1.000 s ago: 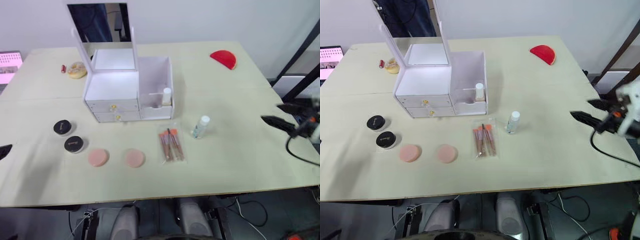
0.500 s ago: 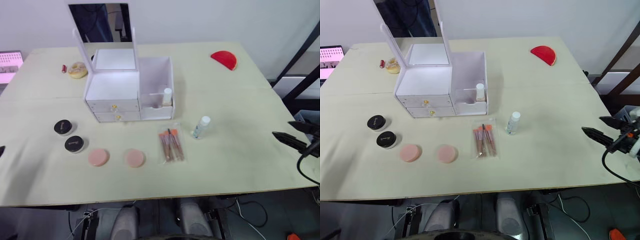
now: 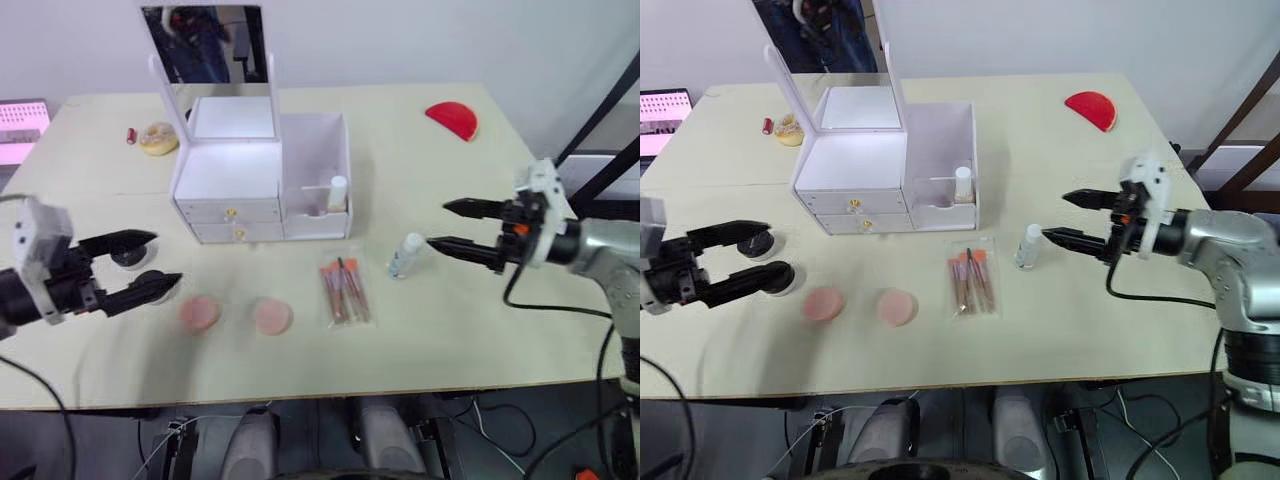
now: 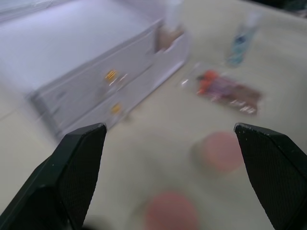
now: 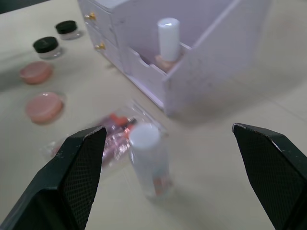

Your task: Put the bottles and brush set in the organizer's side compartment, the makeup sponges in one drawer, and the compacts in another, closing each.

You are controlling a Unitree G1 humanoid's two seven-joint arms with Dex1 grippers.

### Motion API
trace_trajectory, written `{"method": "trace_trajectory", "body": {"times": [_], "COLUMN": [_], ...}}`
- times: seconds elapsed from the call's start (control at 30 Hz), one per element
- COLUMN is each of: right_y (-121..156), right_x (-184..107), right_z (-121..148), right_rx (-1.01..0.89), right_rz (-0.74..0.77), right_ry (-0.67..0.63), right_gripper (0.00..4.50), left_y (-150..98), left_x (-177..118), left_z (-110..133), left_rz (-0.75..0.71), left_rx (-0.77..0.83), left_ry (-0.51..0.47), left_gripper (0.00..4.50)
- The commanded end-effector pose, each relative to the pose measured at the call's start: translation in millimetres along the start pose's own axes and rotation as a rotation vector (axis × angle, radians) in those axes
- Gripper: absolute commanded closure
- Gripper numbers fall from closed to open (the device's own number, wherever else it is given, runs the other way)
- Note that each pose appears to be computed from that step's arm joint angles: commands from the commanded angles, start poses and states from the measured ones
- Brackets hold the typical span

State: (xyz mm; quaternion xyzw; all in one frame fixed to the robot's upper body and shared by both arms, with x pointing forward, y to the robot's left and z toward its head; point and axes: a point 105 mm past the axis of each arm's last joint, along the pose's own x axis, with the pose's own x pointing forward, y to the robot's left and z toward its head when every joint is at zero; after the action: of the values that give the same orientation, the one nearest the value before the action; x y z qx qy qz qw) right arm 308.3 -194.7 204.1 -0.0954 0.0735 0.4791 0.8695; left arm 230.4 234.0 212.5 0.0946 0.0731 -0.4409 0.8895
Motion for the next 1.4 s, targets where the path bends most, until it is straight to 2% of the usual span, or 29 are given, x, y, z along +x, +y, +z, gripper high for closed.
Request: {"method": "trace_trajectory", "body": {"times": [0.03, 0.27, 0.83, 0.93, 1.13, 1.4], "right_y": [0, 0, -4, -4, -3, 1], "right_x": [8, 18, 23, 23, 24, 23], "right_z": [9, -12, -29, -31, -30, -22], "right_rx": [-0.026, 0.007, 0.026, 0.025, 0.024, 0.014], "right_rz": [0.018, 0.044, 0.036, 0.033, 0.035, 0.057], "right_ry": [-0.007, 0.036, 0.055, 0.059, 0.056, 0.037], "right_gripper": [0.02, 0.02, 0.02, 0.89, 3.82, 3.82], "left_y": [-23, -42, -42, -43, -42, -42], "left_x": [13, 28, 30, 30, 32, 31], "left_z": [11, 18, 24, 25, 28, 25], "left_rz": [-0.093, -0.142, -0.127, -0.129, -0.129, -0.126], "left_rx": [0.033, 0.051, 0.062, 0.064, 0.058, 0.045], "left_ry": [0.011, -0.001, -0.003, -0.005, -0.017, -0.013], "left_gripper": [0.0, 0.0, 0.0, 0.0, 0.0, 0.0]}}
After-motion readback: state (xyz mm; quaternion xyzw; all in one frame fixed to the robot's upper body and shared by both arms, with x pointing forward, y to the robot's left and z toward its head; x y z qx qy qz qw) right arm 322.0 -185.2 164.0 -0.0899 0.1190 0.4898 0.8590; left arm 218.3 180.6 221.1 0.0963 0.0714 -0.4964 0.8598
